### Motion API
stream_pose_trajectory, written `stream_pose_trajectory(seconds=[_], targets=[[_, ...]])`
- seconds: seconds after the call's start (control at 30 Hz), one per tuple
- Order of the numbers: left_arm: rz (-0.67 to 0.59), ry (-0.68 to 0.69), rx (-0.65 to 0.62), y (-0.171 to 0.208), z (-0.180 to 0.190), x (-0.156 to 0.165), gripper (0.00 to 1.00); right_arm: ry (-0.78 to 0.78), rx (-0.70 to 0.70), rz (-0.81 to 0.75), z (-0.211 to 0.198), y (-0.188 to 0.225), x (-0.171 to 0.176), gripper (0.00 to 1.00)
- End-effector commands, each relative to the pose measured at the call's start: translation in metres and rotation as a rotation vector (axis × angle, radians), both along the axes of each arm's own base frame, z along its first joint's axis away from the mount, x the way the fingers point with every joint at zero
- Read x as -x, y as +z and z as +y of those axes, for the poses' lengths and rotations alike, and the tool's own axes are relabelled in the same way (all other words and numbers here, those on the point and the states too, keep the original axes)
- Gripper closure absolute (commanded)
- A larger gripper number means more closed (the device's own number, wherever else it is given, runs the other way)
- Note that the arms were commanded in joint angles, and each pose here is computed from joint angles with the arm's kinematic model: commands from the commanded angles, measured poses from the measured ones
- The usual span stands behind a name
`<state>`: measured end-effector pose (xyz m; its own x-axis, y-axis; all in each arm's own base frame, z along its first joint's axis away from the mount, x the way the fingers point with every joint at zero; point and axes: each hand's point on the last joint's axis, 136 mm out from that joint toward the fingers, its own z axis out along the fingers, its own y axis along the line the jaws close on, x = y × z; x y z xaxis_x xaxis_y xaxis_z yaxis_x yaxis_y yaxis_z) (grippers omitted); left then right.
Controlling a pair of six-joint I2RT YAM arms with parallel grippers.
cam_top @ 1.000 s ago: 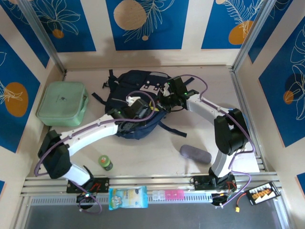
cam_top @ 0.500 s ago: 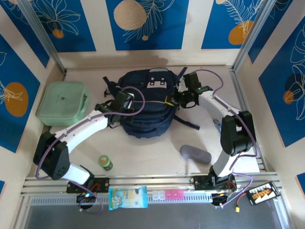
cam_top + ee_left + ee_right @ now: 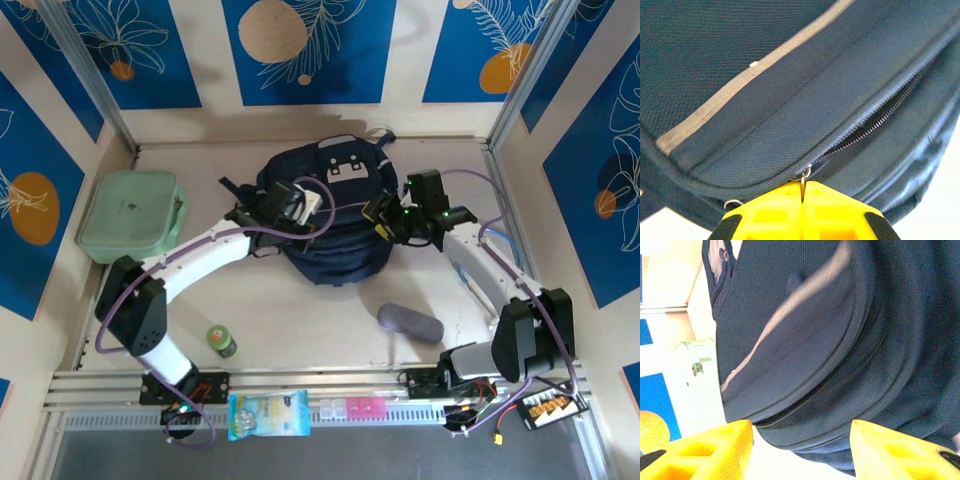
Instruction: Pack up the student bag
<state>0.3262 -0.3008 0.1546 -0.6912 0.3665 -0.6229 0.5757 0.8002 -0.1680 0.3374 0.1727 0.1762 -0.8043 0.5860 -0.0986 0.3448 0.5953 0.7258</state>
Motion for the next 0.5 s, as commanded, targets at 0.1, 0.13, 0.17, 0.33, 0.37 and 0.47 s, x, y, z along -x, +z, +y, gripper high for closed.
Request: stream_pose_trajectory(seconds=[0.1, 0.13, 0.17, 0.33, 0.37, 0.47], targets=[[-0.004, -0.096, 0.111, 0.016, -0.055, 0.006, 1.00, -0.124, -0.061, 0.099, 0.007, -0.019, -0.001, 0.46], [-0.004, -0.100, 0.111, 0.016, -0.057, 0.007, 1.00, -0.115, -0.063, 0.094, 0.009, -0.020, -0.005, 0.47], [-0.002, -0.103, 0.108, 0.014, -0.057, 0.007, 1.00, -0.106, -0.067, 0.093, 0.011, -0.020, -0.008, 0.48], [-0.003, -0.105, 0.074, 0.009, -0.052, 0.009, 1.00, -0.058, -0.063, 0.053, 0.023, -0.013, -0.024, 0.58], [-0.006, -0.105, 0.072, 0.009, -0.051, 0.009, 1.00, -0.061, -0.057, 0.057, 0.023, -0.014, -0.026, 0.60], [-0.014, -0.112, 0.060, 0.009, -0.048, 0.010, 1.00, -0.081, -0.038, 0.071, 0.019, -0.022, -0.030, 0.70]])
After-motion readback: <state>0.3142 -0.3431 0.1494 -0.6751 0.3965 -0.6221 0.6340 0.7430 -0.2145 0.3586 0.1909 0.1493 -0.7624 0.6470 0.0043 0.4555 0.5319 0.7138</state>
